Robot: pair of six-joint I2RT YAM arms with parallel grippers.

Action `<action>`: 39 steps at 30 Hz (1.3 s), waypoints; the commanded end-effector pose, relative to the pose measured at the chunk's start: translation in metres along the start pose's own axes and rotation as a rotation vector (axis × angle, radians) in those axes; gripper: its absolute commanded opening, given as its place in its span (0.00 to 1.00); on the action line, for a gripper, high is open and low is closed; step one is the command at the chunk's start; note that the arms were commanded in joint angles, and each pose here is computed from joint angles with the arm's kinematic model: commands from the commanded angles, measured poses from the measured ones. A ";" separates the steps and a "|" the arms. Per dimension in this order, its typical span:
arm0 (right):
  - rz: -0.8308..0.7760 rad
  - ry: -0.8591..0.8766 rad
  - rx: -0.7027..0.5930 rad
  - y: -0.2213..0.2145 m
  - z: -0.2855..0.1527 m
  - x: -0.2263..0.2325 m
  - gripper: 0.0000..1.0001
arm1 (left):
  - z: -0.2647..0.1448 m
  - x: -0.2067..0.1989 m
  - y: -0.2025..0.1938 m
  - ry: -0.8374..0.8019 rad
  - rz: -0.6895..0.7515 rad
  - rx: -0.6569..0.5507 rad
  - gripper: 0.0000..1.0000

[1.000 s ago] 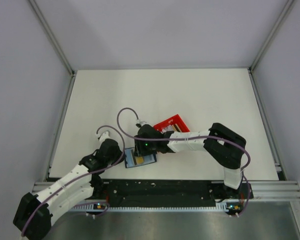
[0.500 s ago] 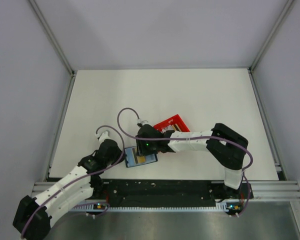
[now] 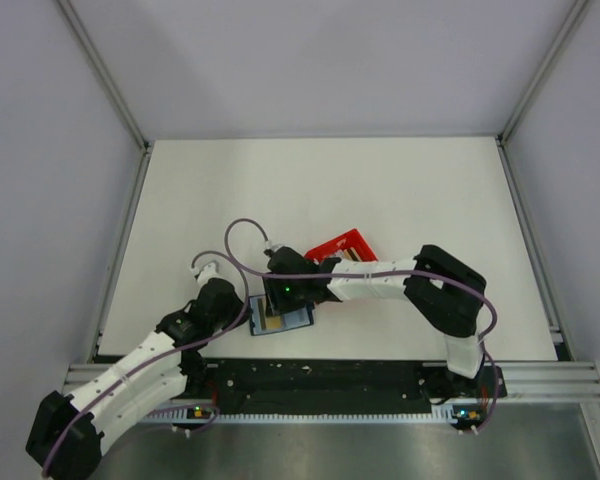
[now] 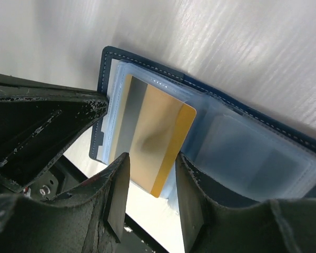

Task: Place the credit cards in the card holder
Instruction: Insert the credit card into the card holder.

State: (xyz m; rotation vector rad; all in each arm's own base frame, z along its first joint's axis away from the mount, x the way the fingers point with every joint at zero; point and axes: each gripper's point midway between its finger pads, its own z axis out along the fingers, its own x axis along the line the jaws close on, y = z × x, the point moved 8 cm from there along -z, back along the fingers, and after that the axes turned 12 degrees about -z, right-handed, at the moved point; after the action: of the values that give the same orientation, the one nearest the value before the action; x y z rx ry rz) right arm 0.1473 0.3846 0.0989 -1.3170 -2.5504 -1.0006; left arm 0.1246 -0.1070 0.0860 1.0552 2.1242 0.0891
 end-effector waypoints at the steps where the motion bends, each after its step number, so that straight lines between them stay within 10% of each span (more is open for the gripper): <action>1: -0.022 0.147 0.009 0.011 -0.001 0.031 0.40 | -0.001 -0.015 0.005 -0.074 -0.018 -0.022 0.00; 39: -0.045 0.257 -0.142 0.030 -0.003 0.036 0.20 | -0.005 -0.021 0.008 -0.101 0.006 -0.023 0.00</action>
State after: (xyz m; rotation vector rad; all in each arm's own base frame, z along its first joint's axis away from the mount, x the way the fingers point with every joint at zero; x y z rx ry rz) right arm 0.1522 0.3941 0.1000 -1.2309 -2.5125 -1.0886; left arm 0.1250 -0.1011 0.0834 1.0711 2.1307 0.1515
